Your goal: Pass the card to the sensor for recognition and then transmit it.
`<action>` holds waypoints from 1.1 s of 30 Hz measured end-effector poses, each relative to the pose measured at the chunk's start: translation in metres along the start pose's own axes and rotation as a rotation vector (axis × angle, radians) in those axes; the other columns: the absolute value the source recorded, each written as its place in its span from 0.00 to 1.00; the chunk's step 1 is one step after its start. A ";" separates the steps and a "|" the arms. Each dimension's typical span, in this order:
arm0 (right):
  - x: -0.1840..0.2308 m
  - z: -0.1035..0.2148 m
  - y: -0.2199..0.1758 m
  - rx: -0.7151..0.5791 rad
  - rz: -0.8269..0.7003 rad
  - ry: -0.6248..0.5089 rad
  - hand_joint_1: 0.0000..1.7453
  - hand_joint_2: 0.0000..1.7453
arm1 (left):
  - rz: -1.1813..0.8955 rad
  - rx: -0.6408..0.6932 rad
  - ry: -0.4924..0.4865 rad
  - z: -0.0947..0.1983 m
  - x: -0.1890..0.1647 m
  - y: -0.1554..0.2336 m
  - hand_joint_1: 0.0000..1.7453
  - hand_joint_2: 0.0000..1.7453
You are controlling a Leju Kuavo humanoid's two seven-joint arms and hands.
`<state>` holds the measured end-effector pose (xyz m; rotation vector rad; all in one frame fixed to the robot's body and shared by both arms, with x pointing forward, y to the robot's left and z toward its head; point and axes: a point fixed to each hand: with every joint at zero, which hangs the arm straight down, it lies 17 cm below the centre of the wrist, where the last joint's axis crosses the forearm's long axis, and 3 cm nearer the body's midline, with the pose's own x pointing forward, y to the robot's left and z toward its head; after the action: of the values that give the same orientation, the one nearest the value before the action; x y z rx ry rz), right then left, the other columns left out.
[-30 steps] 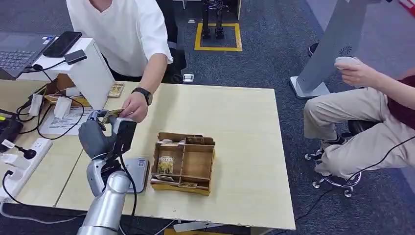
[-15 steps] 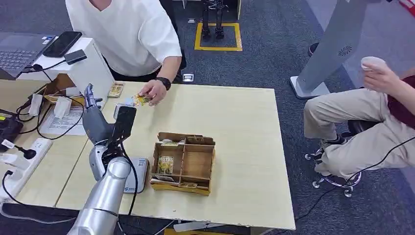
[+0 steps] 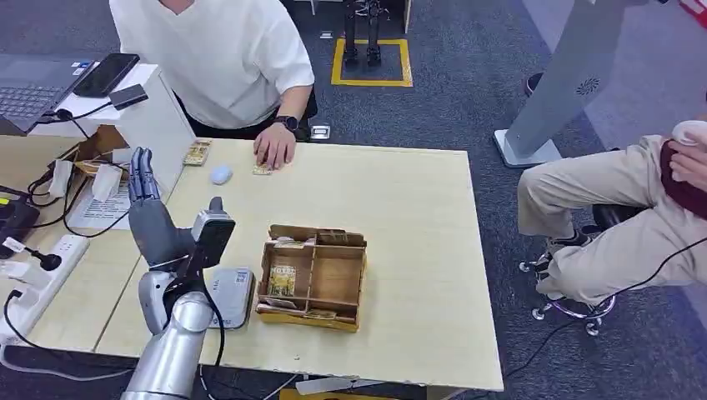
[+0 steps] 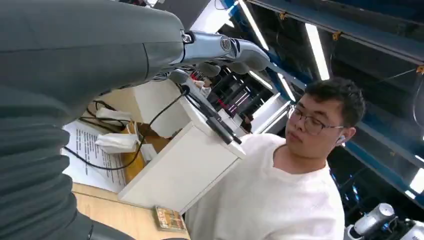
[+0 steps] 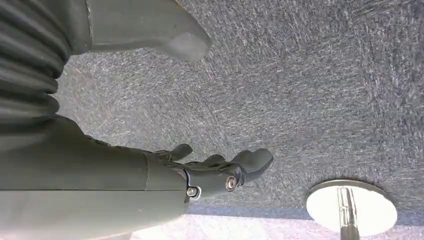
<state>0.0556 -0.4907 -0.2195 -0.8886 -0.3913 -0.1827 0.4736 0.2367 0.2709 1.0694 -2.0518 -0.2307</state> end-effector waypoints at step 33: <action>-0.021 0.004 -0.007 -0.010 0.004 0.027 0.00 1.00 | -0.452 -0.143 -0.530 0.110 0.095 0.013 0.00 1.00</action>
<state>0.0335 -0.4915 -0.2207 -0.8963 -0.3636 -0.1928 0.3552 0.1524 0.2577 1.4867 -2.1643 -0.9636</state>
